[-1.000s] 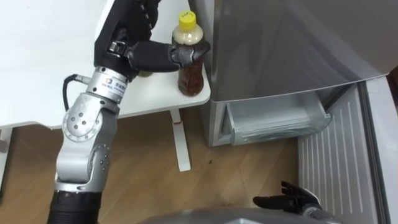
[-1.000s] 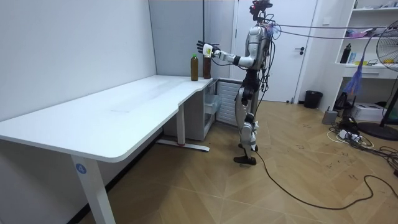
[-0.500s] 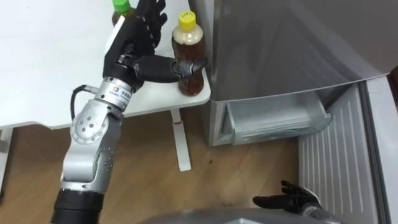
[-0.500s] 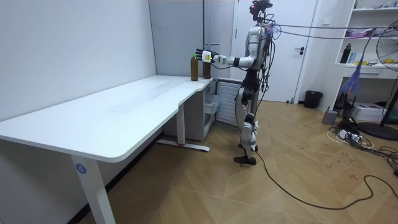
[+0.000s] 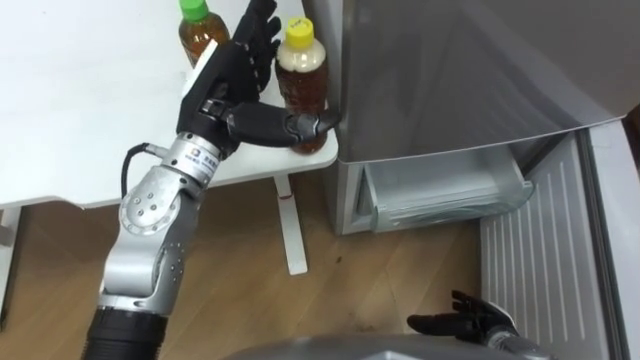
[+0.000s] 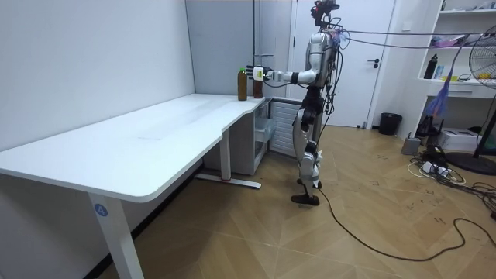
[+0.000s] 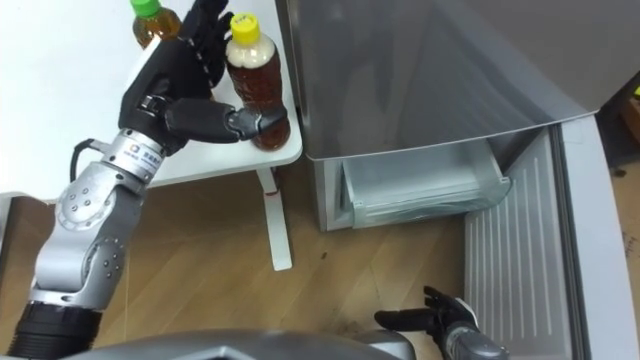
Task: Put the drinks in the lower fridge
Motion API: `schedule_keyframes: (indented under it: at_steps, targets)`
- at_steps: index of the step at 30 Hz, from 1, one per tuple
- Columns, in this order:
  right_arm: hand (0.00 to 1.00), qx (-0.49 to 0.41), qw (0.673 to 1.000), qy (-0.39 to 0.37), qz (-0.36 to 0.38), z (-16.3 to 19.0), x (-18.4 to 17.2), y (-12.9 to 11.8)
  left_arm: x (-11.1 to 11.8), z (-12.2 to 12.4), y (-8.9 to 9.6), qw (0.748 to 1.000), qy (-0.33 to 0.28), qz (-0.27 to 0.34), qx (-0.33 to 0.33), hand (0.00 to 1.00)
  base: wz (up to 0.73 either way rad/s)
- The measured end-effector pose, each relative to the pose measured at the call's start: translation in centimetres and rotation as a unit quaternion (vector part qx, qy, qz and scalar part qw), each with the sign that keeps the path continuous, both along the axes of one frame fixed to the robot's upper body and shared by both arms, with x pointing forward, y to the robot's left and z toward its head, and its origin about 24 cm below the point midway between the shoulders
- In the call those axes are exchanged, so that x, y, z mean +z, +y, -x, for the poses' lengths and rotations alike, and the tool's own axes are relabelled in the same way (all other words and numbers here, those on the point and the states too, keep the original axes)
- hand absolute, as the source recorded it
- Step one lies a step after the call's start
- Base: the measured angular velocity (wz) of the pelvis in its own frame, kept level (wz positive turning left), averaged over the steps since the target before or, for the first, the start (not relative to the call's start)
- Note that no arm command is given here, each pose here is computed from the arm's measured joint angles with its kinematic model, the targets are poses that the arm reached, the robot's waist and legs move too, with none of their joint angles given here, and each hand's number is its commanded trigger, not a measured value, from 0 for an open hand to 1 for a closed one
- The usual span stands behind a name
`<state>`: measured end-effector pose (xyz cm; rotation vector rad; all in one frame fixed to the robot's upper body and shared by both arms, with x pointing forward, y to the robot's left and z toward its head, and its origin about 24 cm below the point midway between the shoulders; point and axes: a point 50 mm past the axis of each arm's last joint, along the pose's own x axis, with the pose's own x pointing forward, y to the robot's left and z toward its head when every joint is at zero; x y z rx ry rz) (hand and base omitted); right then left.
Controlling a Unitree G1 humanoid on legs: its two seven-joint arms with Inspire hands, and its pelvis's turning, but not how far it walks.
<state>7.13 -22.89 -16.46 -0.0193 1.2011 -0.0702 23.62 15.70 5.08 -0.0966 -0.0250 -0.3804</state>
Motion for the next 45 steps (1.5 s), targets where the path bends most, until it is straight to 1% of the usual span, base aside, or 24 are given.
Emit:
schedule_keyframes:
  at_steps: [4, 18, 21, 28, 33, 34, 35, 36, 37, 38, 39, 40, 45]
  targets:
    - [0.0, -0.001, 1.0, 0.0, 0.0, 0.0, 0.0, -0.1, 0.0, 0.0, -0.1, 1.0, -0.001, 0.0, -0.01, 0.0, 0.0]
    - [0.0, -0.001, 1.0, -0.003, -0.001, -0.1, 0.0, -0.1, 0.2, 0.0, 0.5, 1.0, -0.005, -0.003, -0.004, 0.0, 0.0]
    - [0.0, -0.002, 1.0, -0.003, -0.002, -0.1, 0.0, -0.1, 0.2, -0.1, 0.5, 1.0, -0.006, -0.013, -0.002, 0.0, 0.0]
    - [0.0, -0.002, 1.0, -0.003, -0.001, -0.1, 0.0, -0.1, 1.0, -0.7, 0.3, 1.0, -0.023, -0.017, -0.005, 0.0, 0.0]
    - [0.0, -0.001, 1.0, -0.003, 0.0, -0.2, 0.1, -0.1, 1.0, -0.7, 0.3, 1.0, -0.024, -0.018, -0.004, 0.0, 0.0]
    - [0.0, -0.002, 1.0, -0.003, 0.0, -0.1, 0.1, -0.1, 1.0, -0.7, 0.3, 1.0, -0.024, -0.017, -0.003, 0.02, 0.0]
    - [0.0, -0.002, 1.0, -0.003, 0.0, -0.1, 0.1, -0.1, 1.0, -0.8, 0.3, 1.0, -0.024, -0.017, -0.003, 0.24, 0.0]
    - [0.0, -0.001, 1.0, -0.003, 0.001, -0.2, 0.1, -0.1, 1.0, -0.8, 0.4, 1.0, -0.024, -0.016, -0.002, 0.35, 0.0]
    - [0.0, -0.001, 1.0, -0.004, 0.001, -0.2, 0.1, -0.1, 1.0, -0.8, 0.4, 1.0, -0.024, -0.016, 0.001, 0.56, 0.0]
    - [0.0, -0.001, 1.0, -0.004, 0.002, -0.2, 0.1, -0.1, 1.0, -0.8, 0.4, 1.0, -0.023, -0.016, 0.002, 0.65, 0.0]
    - [0.0, -0.002, 1.0, -0.004, 0.003, -0.3, 0.1, -0.1, 1.0, -0.8, 0.4, 1.0, -0.023, -0.016, 0.004, 0.85, 0.0]
    - [0.0, -0.002, 1.0, -0.005, 0.004, -0.3, 0.1, -0.1, 1.0, -0.8, 0.4, 1.0, -0.023, -0.016, 0.006, 1.0, 0.0]
    - [0.0, -0.002, 1.0, -0.005, 0.005, -0.4, 0.1, -0.1, 1.0, -0.9, 0.4, 1.0, -0.024, -0.016, 0.011, 1.0, 0.0]
